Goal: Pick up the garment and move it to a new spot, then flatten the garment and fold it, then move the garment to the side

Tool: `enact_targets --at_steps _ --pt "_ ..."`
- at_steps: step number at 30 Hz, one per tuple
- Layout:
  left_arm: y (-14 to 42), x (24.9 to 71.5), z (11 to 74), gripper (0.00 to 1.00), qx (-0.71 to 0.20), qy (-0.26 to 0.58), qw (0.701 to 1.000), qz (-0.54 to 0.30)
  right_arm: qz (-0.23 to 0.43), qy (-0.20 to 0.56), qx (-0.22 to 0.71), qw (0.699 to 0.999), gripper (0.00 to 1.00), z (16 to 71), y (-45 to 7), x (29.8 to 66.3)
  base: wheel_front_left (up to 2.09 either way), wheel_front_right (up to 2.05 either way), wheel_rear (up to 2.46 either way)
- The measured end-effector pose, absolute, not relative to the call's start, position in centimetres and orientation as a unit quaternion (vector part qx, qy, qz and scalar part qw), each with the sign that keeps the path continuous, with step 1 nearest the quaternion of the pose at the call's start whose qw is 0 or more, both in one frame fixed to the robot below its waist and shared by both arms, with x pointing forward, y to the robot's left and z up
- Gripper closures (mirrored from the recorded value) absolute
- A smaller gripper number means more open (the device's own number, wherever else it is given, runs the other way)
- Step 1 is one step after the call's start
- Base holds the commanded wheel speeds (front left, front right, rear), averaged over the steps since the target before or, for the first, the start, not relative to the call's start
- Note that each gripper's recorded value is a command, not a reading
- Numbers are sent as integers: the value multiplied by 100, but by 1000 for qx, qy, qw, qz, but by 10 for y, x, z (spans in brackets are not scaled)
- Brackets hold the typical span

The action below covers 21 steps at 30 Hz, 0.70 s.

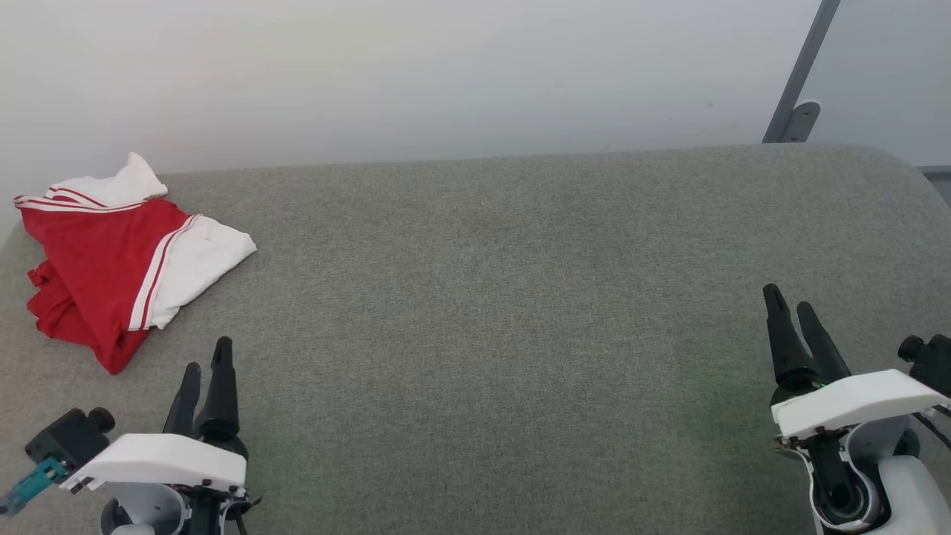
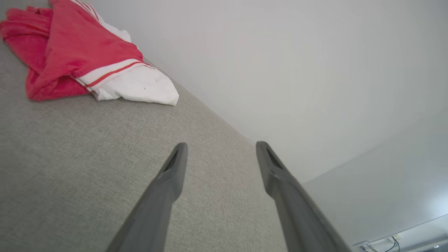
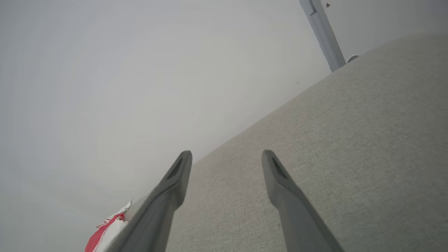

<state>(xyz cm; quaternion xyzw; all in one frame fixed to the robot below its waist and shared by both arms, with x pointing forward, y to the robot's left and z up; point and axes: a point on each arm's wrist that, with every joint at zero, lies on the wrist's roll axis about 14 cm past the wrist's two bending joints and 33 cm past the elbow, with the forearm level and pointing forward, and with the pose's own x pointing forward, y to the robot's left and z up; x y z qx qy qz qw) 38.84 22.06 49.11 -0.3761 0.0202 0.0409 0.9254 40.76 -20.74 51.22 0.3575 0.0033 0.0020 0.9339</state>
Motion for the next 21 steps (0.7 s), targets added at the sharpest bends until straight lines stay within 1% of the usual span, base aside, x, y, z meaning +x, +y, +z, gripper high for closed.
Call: enact_targets --at_steps 6,21 --pt "219 389 493 0 -325 20 945 35 1 3 305 952 0 511 -209 408 0 0 0" --pt "224 392 494 0 -224 13 974 31 2 -13 214 977 0 517 -212 416 0 0 0"
